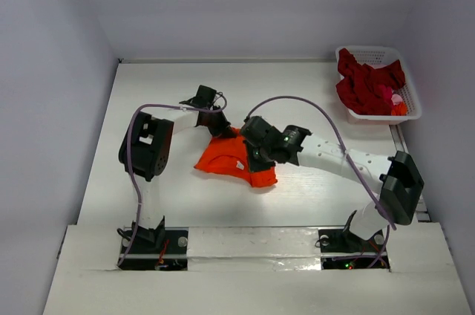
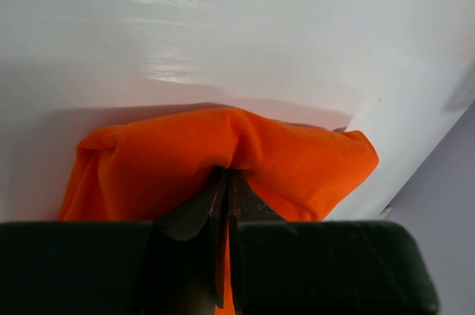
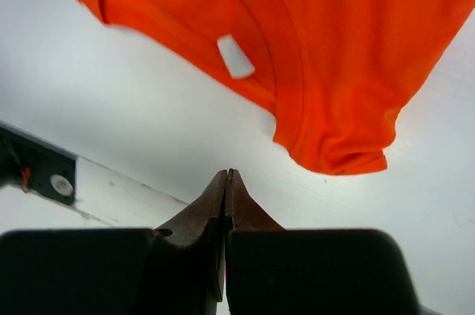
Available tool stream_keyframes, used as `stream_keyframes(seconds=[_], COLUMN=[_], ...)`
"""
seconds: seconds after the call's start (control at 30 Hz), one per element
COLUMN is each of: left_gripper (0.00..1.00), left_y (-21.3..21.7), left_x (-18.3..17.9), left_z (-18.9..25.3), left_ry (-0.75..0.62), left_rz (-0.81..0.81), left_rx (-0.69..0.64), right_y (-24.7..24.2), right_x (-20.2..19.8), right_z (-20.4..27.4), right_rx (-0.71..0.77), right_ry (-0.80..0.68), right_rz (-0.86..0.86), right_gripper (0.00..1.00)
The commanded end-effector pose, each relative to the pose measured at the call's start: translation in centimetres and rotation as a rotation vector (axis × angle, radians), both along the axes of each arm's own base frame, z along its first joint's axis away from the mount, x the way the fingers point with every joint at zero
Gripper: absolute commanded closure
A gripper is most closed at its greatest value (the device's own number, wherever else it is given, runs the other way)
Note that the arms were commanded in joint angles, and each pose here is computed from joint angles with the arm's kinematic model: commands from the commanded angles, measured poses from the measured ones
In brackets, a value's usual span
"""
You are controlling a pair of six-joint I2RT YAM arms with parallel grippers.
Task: Fold and stack the t-shirts
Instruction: Smooth out wrinkles on the folded tshirt
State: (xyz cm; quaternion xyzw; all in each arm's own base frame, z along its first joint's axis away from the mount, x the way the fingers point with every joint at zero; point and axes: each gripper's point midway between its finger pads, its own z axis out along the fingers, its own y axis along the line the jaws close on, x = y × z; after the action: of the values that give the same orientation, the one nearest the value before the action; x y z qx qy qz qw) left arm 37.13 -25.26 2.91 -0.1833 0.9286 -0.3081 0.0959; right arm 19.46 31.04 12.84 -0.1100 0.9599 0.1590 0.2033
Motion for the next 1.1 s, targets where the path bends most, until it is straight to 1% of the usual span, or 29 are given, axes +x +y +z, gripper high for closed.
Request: stream_keyframes(seconds=[0.0, 0.07, 0.1, 0.2, 0.23, 0.27, 0.4, 0.53, 0.63, 0.7, 0.77, 0.9, 1.0, 1.07], left_gripper=[1.0, 1.0, 1.0, 1.0, 1.0, 1.0, 1.0, 1.0, 1.0, 1.0, 1.0, 1.0, 1.0, 1.0], left_y=[1.4, 1.3, 1.3, 1.1, 1.0, 0.9, 0.7, 1.4, 2.8, 4.1, 4.6, 5.8, 5.6, 5.5], left_x=[0.9, 1.1, 1.1, 1.3, 1.4, 1.3, 1.3, 0.8, -0.2, -0.6, -0.7, -1.4, -1.5, -1.5], left_z=[3.1, 4.0, 4.6, 6.0, 6.4, 6.7, 9.2, 10.9, 10.3, 8.9, 7.9, 4.5, 3.5, 3.7], left_ry=[-0.067, -0.081, -0.09, -0.107, -0.114, -0.115, -0.155, -0.192, -0.193, -0.177, -0.17, -0.103, -0.082, -0.085], left_rz=[0.019, 0.017, 0.019, 0.021, 0.022, 0.019, 0.021, 0.02, 0.026, 0.049, 0.064, 0.097, 0.086, 0.08], left_rx=[0.046, 0.04, 0.036, 0.017, 0.01, 0.002, -0.027, -0.002, 0.064, 0.111, 0.118, 0.138, 0.138, 0.131], right_y=[-0.9, -0.9, -1.4, -1.5, -1.6, -1.0, 0.5, 1.7, 2.2, 2.4, 2.5, 3.2, 3.5, 3.0], right_x=[3.1, 4.5, 5.8, 8.0, 8.7, 9.4, 10.8, 11.5, 11.8, 11.9, 12.2, 12.0, 12.0, 12.6], right_z=[0.9, 0.9, 0.8, 0.0, -1.1, -0.6, -1.4, -1.4, -1.7, -2.4, -2.7, -4.1, -5.5, -6.4], right_rx=[-0.018, 0.003, 0.012, -0.008, -0.038, -0.034, -0.046, -0.028, -0.027, -0.033, -0.024, 0.005, 0.024, 0.036], right_ry=[-0.032, -0.03, -0.032, -0.034, -0.024, -0.038, -0.03, -0.023, -0.017, -0.006, 0.003, 0.057, 0.103, 0.136], right_rz=[-0.043, -0.045, -0.069, -0.068, -0.057, -0.05, -0.017, -0.005, 0.003, 0.007, -0.001, 0.008, 0.006, -0.016], right_gripper=[1.0, 1.0, 1.0, 1.0, 1.0, 1.0, 1.0, 1.0, 1.0, 1.0, 1.0, 1.0, 1.0, 1.0])
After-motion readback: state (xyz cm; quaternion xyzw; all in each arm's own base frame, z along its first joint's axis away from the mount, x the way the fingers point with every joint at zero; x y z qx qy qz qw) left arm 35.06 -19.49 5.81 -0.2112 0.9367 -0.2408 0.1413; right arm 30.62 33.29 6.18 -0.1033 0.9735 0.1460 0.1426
